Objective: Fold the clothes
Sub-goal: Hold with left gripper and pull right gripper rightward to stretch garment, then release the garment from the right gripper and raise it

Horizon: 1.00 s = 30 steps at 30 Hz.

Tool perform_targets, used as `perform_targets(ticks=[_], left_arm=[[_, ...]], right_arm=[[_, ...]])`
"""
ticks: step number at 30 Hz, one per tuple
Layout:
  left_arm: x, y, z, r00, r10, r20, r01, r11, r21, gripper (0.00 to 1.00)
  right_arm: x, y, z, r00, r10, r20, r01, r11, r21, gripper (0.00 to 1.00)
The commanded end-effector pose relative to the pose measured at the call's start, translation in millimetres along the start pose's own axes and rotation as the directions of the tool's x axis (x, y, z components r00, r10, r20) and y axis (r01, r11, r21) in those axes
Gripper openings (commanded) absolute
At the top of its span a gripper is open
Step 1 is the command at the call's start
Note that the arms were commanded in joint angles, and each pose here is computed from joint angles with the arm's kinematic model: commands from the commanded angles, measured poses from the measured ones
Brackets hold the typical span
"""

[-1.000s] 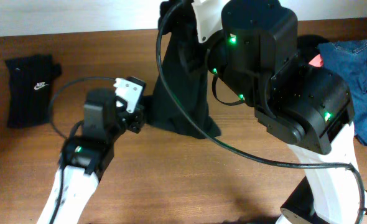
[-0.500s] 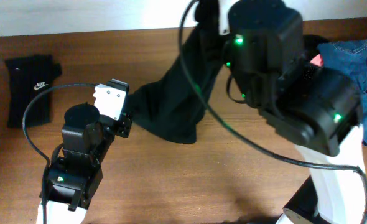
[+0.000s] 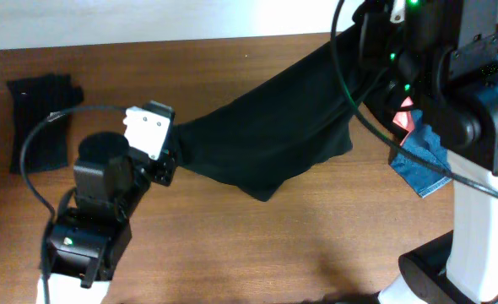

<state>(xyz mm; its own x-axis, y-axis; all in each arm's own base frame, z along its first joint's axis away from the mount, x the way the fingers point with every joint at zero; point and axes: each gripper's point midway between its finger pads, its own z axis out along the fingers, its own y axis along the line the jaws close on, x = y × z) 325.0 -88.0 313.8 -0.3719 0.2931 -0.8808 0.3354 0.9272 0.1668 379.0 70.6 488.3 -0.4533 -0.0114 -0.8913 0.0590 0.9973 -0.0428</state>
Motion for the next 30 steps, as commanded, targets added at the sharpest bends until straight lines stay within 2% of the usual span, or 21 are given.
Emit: perform_targets(ticks=[1,8,16,18,22,23,27,30], left_arm=[[-27.3,5.1,-2.5,0.998,0.057,0.022,-0.057,0.998,0.002,0.01],[-28.2,17.1,26.5,0.985,0.137,-0.101,-0.140,0.990,-0.029,0.01],[-38.2,45.6,32.3,0.975,0.161,-0.154,-0.186,0.968,-0.167,0.01],[-44.8,46.7,30.5,0.976,0.169,-0.136,-0.191,0.966,-0.172,0.01],[-57.0,48.7,28.0,0.979,0.176,-0.099,-0.192,0.964,-0.185,0.01],[-59.6,49.3,27.0,0.978,0.184,-0.094,-0.199,0.962,-0.187,0.01],[-73.1,51.0,20.5,0.978,0.200,-0.063,-0.209,0.958,-0.195,0.01],[-89.4,40.7,15.1,0.974,0.225,-0.003,-0.224,0.965,-0.138,0.01]], right_arm=[[2.3,7.3,8.0,0.999,0.021,-0.025,-0.023,0.997,-0.071,0.04],[13.7,6.7,16.9,0.997,0.005,-0.075,-0.009,0.998,-0.055,0.05],[34.5,-31.3,39.2,0.975,0.139,-0.172,-0.130,0.990,0.061,0.09],[39.2,-32.9,46.1,0.969,0.147,-0.198,-0.139,0.989,0.052,0.19],[44.0,-31.5,54.6,0.962,0.153,-0.225,-0.149,0.988,0.034,0.67],[44.3,-31.6,55.3,0.962,0.152,-0.227,-0.148,0.988,0.035,0.77],[43.0,-32.2,55.5,0.967,0.126,-0.222,-0.122,0.992,0.029,0.93],[46.7,-29.1,54.6,0.963,0.122,-0.240,-0.122,0.992,0.013,0.94]])
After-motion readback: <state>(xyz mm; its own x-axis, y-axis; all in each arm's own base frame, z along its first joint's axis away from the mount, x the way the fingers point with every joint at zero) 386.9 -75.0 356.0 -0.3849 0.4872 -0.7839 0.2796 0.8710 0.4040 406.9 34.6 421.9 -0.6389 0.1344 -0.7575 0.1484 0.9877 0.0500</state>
